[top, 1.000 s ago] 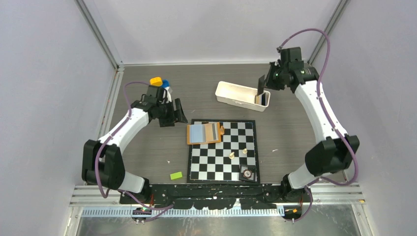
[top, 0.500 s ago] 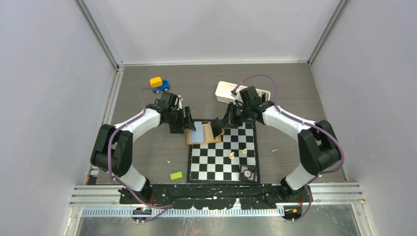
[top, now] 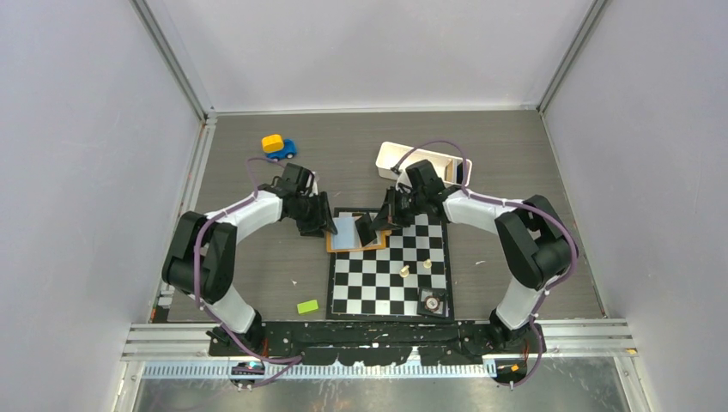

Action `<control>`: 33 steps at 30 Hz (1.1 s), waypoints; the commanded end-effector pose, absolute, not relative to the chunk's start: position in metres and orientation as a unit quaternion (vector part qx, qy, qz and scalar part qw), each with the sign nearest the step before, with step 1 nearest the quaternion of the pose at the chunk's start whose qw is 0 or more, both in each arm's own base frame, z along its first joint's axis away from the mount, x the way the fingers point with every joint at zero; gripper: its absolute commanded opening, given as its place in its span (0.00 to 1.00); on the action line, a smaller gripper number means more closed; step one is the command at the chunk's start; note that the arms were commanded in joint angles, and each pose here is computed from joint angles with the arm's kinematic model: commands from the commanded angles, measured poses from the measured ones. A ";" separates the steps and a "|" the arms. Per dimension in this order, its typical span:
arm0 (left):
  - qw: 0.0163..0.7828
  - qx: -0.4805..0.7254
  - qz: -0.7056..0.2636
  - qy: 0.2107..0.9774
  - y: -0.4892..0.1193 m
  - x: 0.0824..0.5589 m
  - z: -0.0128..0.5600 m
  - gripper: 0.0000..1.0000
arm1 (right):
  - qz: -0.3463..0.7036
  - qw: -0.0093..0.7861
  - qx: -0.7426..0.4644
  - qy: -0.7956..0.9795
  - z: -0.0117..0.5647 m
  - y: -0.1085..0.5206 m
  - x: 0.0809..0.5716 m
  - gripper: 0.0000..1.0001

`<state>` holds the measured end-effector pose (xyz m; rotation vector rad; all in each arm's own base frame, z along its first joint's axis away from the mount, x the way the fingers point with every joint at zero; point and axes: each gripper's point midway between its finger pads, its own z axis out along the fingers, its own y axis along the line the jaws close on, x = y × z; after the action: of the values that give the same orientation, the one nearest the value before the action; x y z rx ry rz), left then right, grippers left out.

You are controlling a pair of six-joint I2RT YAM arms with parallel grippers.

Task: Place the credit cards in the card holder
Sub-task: Insert the credit card into the card holder.

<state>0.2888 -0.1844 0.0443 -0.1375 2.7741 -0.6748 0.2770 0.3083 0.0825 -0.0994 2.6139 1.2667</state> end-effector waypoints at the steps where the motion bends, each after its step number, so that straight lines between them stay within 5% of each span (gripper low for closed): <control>1: 0.156 -0.042 -0.230 0.960 -0.183 0.295 0.042 0.46 | 0.448 0.124 -0.043 0.884 0.082 0.315 0.282 0.01; 33: 0.145 -0.033 -0.211 0.966 -0.178 0.295 0.032 0.17 | 0.465 0.121 -0.050 0.876 0.060 0.324 0.287 0.01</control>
<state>0.2923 -0.1848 0.0416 -0.1251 2.7696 -0.6745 0.2836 0.3213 0.0633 -0.1250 2.5817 1.3588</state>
